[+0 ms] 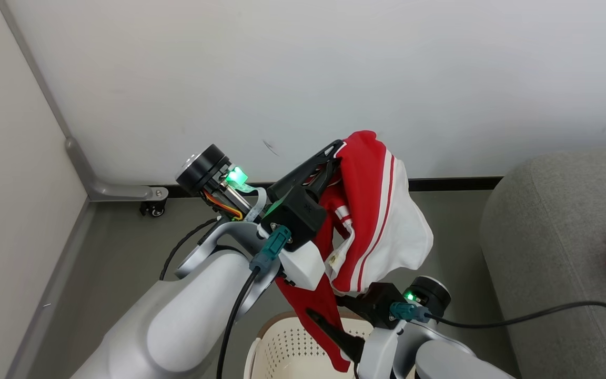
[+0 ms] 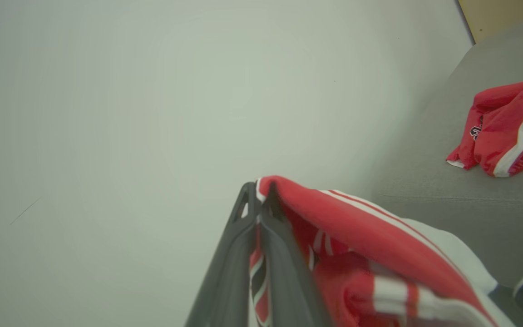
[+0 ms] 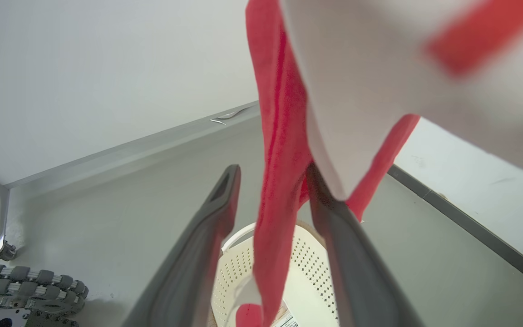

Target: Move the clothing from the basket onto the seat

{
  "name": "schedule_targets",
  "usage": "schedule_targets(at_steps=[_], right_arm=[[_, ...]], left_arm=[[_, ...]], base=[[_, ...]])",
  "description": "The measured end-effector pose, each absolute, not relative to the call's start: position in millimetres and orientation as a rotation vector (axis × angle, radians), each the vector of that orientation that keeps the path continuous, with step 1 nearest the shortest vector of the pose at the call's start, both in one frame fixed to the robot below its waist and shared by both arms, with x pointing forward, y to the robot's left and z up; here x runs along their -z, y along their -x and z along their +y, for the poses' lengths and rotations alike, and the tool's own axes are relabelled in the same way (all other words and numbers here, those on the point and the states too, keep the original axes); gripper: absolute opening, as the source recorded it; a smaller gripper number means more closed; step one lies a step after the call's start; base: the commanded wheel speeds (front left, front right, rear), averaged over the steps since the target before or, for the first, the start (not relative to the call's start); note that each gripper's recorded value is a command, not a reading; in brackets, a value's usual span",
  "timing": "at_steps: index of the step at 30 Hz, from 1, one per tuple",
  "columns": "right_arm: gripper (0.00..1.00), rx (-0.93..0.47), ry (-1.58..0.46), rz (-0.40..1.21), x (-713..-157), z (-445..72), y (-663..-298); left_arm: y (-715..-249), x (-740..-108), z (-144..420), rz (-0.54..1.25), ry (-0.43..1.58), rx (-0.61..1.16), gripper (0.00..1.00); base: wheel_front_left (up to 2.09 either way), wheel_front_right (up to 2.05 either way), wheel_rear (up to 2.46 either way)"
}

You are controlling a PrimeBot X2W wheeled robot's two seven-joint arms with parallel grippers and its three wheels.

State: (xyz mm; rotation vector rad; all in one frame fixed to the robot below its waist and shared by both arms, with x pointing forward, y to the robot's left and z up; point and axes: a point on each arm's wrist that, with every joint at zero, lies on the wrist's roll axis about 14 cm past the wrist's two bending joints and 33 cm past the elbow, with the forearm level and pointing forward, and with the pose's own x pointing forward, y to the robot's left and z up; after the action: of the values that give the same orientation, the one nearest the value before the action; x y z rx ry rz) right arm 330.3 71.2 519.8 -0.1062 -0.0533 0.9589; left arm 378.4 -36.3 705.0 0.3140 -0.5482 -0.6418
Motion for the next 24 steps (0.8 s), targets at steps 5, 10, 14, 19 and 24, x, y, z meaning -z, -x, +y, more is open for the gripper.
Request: schedule_targets(at_steps=[5, 10, 14, 19, 24], right_arm=[[0.0, -0.965, 0.157, -0.09, -527.5, 73.7, -339.8], [0.0, -0.957, 0.152, -0.086, -527.0, 72.5, -342.2], [0.0, -0.914, 0.134, -0.097, -533.0, 62.0, -351.5], [0.0, -0.795, 0.11, -0.13, -547.9, 23.8, -375.7], [0.0, -0.657, 0.073, -0.168, -562.8, -21.6, -393.7]], left_arm=[[-379.5, -704.2, -34.7, -0.543, -0.307, 0.637, 0.0], [-389.1, -700.0, -25.9, -0.518, -0.298, 0.605, 0.0], [-400.0, -691.1, -15.0, -0.475, -0.276, 0.574, 0.0], [-409.7, -663.1, -4.7, -0.386, -0.245, 0.553, 0.0], [-412.7, -642.2, -4.8, -0.325, -0.193, 0.559, 0.0]], base=[[0.0, 0.0, 0.0], [0.0, 0.0, 0.0], [0.0, 0.0, 0.0], [0.0, 0.0, 0.0], [0.0, 0.0, 0.0]])
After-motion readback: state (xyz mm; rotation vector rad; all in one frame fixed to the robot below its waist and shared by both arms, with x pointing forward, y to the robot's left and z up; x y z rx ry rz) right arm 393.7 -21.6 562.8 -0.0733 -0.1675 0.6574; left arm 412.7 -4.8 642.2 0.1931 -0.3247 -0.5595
